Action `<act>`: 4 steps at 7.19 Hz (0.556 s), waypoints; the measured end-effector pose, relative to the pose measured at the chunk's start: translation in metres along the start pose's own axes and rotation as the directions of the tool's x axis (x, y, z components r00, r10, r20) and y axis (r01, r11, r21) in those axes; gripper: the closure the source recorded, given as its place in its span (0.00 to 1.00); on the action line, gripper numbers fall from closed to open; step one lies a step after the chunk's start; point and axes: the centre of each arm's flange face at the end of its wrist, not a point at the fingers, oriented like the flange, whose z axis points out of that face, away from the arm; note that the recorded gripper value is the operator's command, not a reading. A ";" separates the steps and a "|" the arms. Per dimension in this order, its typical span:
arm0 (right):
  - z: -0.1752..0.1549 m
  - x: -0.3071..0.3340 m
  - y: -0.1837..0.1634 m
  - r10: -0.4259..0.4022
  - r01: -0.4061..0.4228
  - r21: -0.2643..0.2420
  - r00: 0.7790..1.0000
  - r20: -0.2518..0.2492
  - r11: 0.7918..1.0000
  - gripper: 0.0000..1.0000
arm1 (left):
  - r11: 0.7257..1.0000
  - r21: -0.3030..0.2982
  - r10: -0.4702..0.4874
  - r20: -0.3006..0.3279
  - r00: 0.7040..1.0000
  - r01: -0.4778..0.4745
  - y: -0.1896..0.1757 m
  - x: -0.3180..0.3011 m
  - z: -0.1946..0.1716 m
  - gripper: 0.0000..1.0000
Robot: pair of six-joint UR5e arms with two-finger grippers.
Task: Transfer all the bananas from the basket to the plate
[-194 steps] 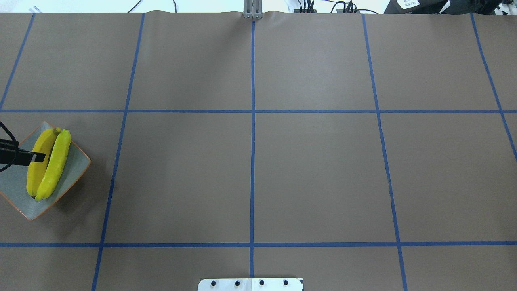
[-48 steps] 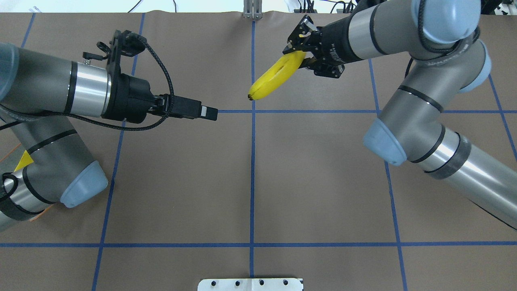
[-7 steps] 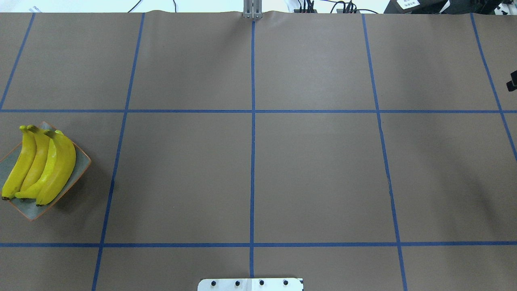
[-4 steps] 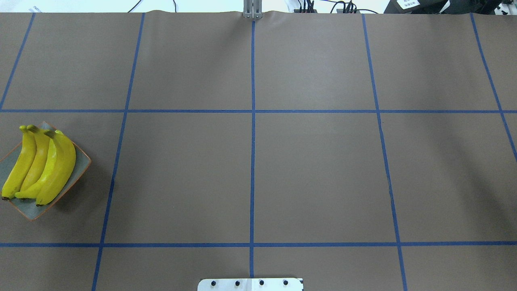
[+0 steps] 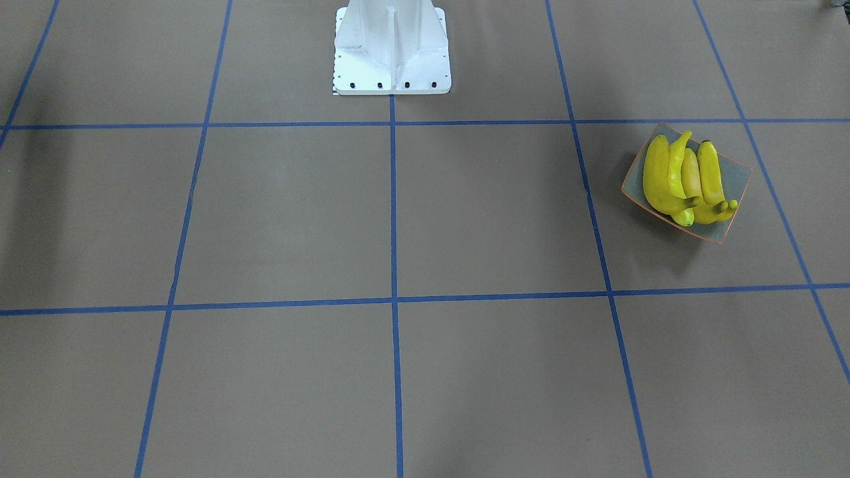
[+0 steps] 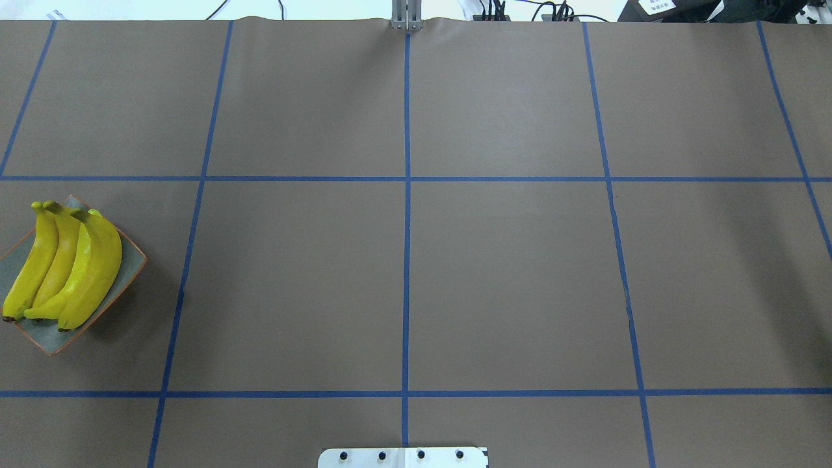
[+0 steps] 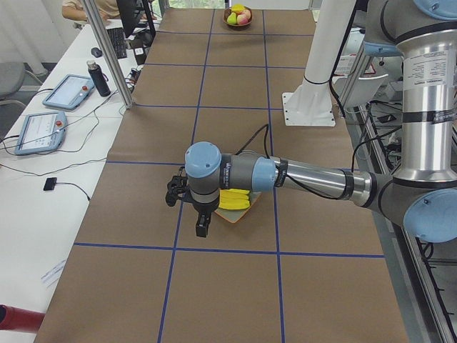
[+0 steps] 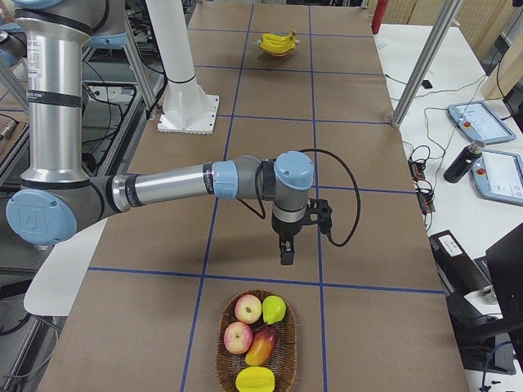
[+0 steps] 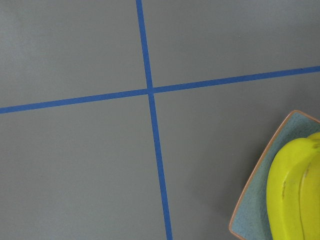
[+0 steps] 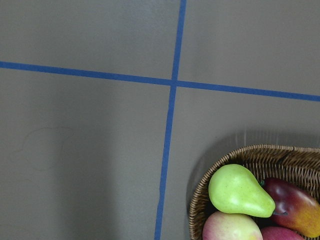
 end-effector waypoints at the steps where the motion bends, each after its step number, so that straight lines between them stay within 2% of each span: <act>1: 0.004 0.006 0.005 0.014 -0.014 -0.007 1.000 -0.002 1.000 0.00 | 1.000 -0.002 -0.001 0.003 1.000 0.001 0.003 0.000 0.000 0.00; 4: 0.006 0.010 0.009 0.033 -0.033 -0.012 0.999 -0.006 0.999 0.00 | 1.000 -0.012 -0.009 0.004 1.000 0.009 0.014 -0.003 0.004 0.00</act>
